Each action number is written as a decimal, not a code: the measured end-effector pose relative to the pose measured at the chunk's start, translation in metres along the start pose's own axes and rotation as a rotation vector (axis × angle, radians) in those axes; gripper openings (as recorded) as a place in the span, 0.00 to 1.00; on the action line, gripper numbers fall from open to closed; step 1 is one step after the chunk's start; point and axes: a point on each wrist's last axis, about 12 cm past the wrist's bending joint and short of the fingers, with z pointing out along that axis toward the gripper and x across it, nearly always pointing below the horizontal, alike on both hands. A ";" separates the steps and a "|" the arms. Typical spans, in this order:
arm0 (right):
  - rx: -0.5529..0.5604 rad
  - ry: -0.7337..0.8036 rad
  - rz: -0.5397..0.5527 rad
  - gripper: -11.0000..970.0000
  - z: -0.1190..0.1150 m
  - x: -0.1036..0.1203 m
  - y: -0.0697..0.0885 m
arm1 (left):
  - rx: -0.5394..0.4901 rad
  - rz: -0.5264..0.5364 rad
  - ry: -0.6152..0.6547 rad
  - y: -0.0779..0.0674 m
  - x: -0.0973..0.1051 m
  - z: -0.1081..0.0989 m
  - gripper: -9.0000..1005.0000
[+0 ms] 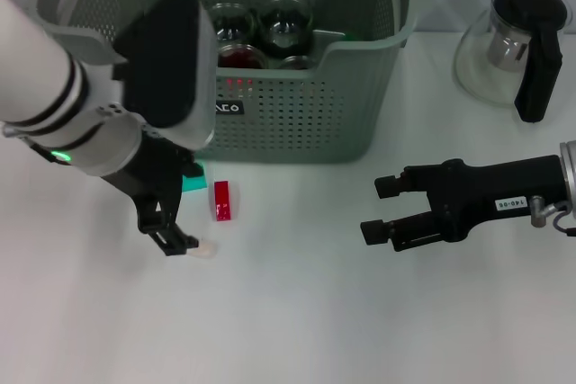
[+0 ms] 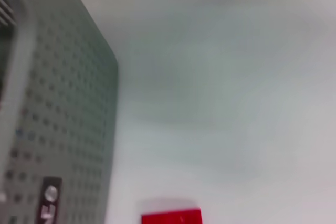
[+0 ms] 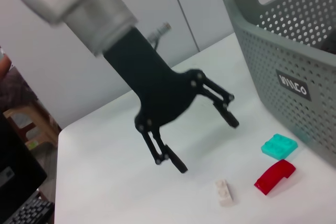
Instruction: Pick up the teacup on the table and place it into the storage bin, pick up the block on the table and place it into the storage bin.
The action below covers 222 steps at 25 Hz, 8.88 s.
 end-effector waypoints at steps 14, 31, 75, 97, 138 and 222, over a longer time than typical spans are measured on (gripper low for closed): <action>0.004 -0.017 0.008 0.98 0.005 -0.004 -0.001 | 0.127 0.101 0.133 0.000 -0.009 0.037 0.84; 0.006 -0.018 0.009 0.98 0.005 -0.003 -0.001 | 0.131 0.116 0.140 0.005 -0.009 0.058 0.66; 0.009 -0.021 0.003 0.98 0.001 0.000 -0.001 | 0.179 -0.127 -0.136 0.018 -0.002 -0.017 0.22; -0.011 -0.015 -0.002 0.98 0.001 0.002 0.001 | -0.335 -0.643 -0.614 0.126 0.018 -0.060 0.33; 0.000 -0.042 0.034 0.98 -0.004 0.010 0.000 | -0.019 -0.018 -0.215 -0.003 0.007 -0.013 0.89; 0.003 -0.042 0.045 0.98 -0.003 0.020 0.000 | -0.024 0.078 0.084 0.033 -0.023 0.077 0.89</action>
